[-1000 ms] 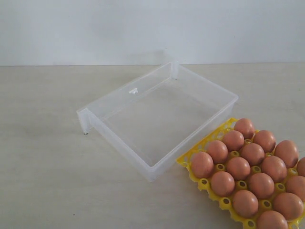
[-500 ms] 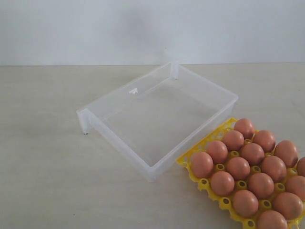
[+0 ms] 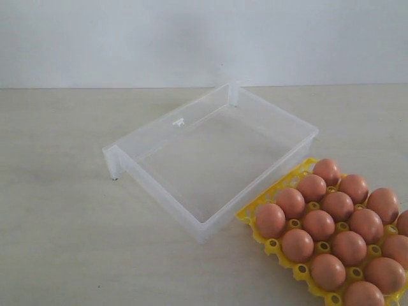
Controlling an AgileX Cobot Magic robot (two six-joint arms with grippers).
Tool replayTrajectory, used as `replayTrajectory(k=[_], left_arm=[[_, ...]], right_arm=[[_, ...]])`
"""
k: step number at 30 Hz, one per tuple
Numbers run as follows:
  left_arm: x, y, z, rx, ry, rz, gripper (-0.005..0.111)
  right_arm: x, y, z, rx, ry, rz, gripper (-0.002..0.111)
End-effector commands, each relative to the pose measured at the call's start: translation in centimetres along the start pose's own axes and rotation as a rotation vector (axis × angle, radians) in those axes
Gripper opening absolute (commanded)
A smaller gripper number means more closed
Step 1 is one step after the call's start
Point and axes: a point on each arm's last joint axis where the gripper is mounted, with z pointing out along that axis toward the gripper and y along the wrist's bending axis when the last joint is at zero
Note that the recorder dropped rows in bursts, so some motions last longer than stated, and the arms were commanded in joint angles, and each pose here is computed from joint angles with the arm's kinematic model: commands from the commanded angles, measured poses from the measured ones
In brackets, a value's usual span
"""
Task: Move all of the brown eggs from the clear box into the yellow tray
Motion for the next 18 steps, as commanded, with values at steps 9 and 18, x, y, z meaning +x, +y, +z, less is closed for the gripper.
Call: replayTrajectory(k=[9,18], left_arm=[[-0.13,0.0,-0.04,0.002,-0.009,-0.008,0.004],[-0.13,0.0,-0.04,0.002,-0.009,-0.008,0.004]], right_arm=[[0.13,0.24,-0.05,-0.038,0.013,-0.021,0.0],[0.02,0.75,-0.08,-0.092,-0.002,-0.078,0.0]])
